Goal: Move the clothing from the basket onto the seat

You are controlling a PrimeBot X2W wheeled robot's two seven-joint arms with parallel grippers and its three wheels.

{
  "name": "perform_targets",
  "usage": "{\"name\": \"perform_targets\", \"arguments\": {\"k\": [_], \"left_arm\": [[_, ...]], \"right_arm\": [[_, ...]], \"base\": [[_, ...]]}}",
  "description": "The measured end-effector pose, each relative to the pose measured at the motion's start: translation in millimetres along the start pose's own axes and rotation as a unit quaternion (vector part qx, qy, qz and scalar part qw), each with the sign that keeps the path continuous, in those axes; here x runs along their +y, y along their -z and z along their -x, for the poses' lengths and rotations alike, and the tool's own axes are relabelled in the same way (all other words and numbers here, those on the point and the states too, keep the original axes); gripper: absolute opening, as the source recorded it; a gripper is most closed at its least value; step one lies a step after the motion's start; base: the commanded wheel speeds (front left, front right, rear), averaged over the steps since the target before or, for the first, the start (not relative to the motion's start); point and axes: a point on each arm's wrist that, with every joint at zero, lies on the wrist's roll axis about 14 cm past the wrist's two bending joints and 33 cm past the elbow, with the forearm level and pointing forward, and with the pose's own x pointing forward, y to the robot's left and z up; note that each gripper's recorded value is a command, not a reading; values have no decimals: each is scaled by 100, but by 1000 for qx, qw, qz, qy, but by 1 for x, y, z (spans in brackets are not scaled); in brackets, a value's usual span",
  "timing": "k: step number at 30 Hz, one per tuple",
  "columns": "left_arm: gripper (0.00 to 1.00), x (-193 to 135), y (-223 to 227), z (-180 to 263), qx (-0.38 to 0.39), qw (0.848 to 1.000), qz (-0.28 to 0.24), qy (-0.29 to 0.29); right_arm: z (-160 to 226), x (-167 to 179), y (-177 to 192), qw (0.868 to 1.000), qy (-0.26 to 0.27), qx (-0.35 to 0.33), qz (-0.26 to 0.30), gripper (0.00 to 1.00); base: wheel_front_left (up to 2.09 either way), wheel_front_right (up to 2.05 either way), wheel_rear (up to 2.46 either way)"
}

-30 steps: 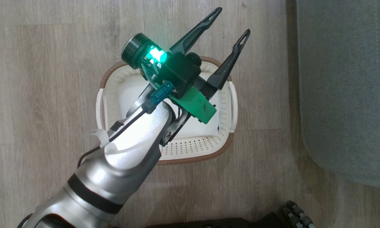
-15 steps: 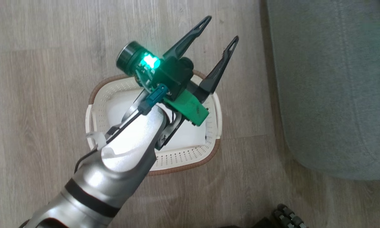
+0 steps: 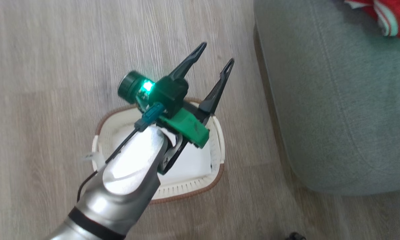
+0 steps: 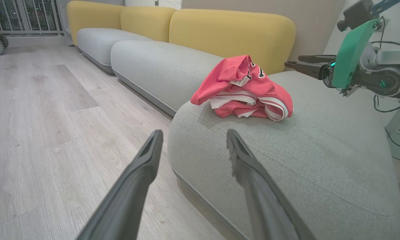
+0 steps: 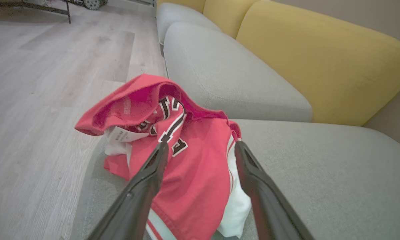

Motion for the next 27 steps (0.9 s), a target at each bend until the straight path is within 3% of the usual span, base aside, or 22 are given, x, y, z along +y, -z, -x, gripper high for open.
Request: {"name": "perform_targets", "arguments": {"k": [7, 15, 27], "left_arm": [[100, -1, -22, 21, -10, 999, 4, -30], [100, 14, -36, 63, -16, 994, 11, -108], [100, 56, -49, 150, -33, 964, 11, -265]], "right_arm": [[24, 8, -39, 998, -21, -55, -20, 100], [57, 30, -66, 991, -52, -107, -64, 100], [122, 118, -70, 971, -140, -142, -132, 100]], "base": [[0, 0, 0], [0, 0, 0], [0, 0, 0]]}}
